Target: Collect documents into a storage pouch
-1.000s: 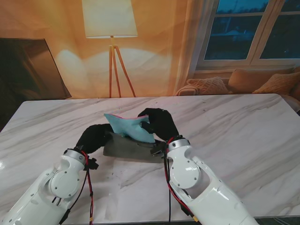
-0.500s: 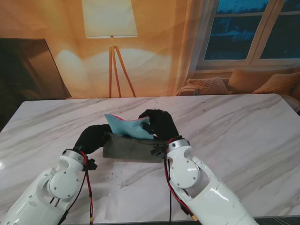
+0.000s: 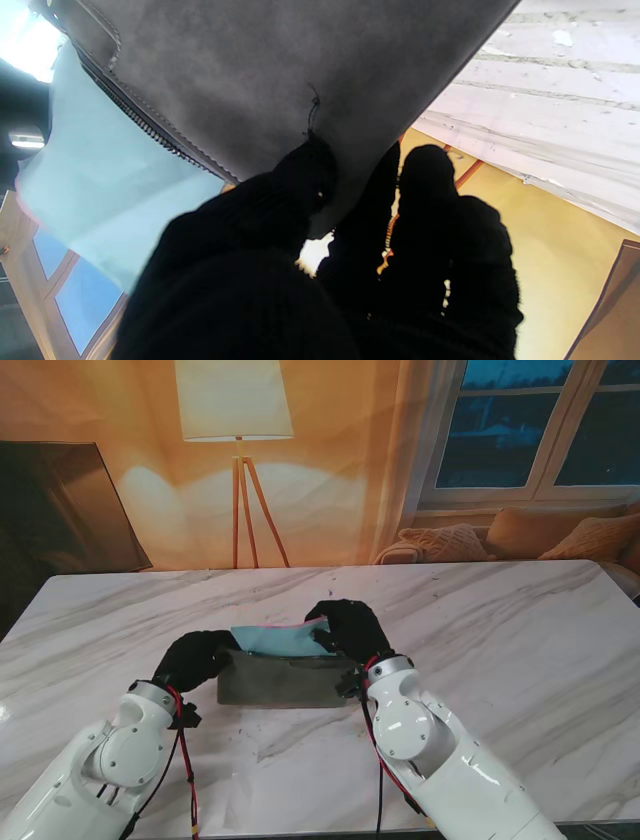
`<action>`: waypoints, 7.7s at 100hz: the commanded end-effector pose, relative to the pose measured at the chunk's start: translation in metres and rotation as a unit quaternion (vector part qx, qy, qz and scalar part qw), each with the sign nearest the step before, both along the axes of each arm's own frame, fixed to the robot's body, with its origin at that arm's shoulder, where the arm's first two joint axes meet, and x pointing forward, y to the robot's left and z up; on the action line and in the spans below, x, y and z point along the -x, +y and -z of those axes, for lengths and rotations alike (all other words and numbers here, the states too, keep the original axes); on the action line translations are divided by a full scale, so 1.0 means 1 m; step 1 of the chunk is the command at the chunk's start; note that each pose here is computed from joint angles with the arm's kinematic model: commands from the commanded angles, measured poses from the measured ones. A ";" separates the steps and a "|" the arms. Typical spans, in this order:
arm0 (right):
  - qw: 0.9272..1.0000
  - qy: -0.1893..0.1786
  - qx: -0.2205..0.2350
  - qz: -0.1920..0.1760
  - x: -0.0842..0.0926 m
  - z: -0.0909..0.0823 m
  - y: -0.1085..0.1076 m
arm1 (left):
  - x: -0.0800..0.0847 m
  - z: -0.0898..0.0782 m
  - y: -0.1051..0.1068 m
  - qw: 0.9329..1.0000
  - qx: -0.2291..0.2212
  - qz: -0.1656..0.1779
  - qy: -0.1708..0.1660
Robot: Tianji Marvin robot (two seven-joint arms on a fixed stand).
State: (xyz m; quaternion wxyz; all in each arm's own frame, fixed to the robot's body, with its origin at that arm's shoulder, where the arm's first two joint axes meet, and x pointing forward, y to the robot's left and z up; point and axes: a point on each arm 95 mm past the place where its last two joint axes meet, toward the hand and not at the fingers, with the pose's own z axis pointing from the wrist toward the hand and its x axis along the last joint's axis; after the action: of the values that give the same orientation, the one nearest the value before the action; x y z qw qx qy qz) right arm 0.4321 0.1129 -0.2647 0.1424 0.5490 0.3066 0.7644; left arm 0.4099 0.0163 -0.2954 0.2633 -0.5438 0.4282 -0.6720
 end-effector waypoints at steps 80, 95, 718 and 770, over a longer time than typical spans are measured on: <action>0.996 0.015 0.083 -0.006 0.003 0.014 -0.025 | 0.001 0.004 0.001 1.000 -0.002 0.013 -0.004; 0.996 -0.009 0.084 -0.023 0.006 0.008 -0.024 | 0.000 0.005 0.000 1.000 -0.001 0.013 -0.005; 0.989 -0.024 0.100 0.108 0.001 0.078 -0.096 | -0.016 -0.018 -0.009 1.000 -0.021 0.023 0.002; 0.986 -0.027 0.121 0.107 0.003 0.090 -0.096 | -0.009 -0.028 -0.025 0.999 -0.019 0.042 -0.004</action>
State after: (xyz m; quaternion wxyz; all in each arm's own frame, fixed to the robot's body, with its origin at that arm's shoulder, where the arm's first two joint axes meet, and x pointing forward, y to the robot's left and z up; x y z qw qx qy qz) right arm 0.4327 0.0131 -0.3521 0.3038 0.5365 0.3238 0.7176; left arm 0.4218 -0.0003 -0.2672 0.2637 -0.5128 0.4579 -0.6766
